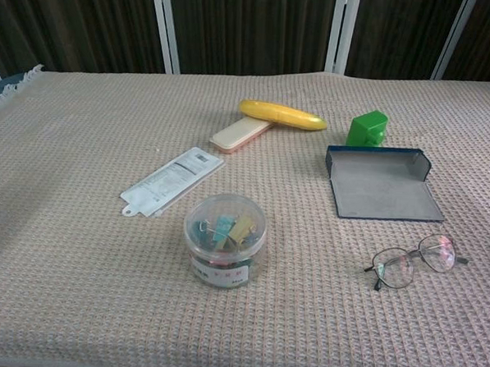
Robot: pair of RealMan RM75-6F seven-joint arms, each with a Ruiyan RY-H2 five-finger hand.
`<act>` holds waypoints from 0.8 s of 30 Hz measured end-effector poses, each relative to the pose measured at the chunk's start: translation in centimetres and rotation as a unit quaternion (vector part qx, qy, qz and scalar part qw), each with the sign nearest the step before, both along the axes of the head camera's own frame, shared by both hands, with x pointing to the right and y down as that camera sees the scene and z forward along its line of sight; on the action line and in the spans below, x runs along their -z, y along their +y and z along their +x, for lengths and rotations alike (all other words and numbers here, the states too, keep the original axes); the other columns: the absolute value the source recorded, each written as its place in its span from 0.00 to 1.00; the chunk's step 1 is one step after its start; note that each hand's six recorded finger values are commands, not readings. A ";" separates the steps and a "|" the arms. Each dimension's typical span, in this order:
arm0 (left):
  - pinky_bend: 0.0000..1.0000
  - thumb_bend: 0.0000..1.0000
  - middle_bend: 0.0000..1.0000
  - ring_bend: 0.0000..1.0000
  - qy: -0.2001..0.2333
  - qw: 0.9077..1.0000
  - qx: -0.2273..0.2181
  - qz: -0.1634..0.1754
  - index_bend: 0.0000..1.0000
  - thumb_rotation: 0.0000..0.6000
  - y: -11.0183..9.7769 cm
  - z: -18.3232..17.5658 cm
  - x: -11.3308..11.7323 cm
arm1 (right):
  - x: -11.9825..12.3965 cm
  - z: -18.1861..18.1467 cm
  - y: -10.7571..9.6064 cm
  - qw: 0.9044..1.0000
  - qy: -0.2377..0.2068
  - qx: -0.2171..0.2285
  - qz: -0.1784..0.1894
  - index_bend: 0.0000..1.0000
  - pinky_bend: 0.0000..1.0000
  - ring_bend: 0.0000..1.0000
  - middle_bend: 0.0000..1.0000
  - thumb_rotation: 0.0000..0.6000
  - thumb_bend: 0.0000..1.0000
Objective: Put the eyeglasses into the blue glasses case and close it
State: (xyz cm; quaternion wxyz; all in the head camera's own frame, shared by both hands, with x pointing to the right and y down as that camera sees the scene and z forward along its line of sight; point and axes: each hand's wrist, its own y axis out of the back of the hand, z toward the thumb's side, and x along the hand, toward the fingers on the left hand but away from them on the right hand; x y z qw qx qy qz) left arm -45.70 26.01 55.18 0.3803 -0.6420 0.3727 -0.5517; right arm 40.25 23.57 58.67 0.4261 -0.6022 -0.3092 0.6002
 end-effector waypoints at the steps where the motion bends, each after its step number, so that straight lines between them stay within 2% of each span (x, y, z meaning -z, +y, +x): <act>1: 0.07 0.42 0.00 0.00 0.000 1.000 -0.001 0.000 0.00 1.00 0.0 0.1 0.0 | 0.0 0.0 0.0 1.000 0.001 0.000 0.002 0.08 0.00 0.00 0.00 1.00 0.33; 9: 0.07 0.43 0.00 0.00 0.004 1.000 0.002 -0.002 0.00 1.00 -0.1 0.0 0.0 | -0.6 -0.7 0.0 1.000 -0.017 0.016 -0.004 0.16 0.00 0.00 0.00 1.00 0.33; 14: 0.07 0.42 0.00 0.00 0.009 1.000 0.004 -0.001 0.00 1.00 -0.2 0.0 0.0 | -1.6 -2.0 -0.4 0.999 -0.029 0.042 -0.014 0.30 0.00 0.00 0.00 1.00 0.33; 18: 0.07 0.42 0.00 0.00 0.015 1.000 0.003 -0.003 0.00 1.00 -0.4 -0.2 0.1 | -4.3 -4.9 -1.4 0.993 -0.032 0.102 -0.046 0.39 0.00 0.00 0.00 1.00 0.33; 24: 0.07 0.42 0.00 0.00 0.016 1.000 0.004 -0.004 0.00 1.00 -0.4 -0.4 0.2 | -8.6 -10.7 -3.1 0.975 -0.026 0.203 -0.088 0.49 0.00 0.00 0.00 1.00 0.33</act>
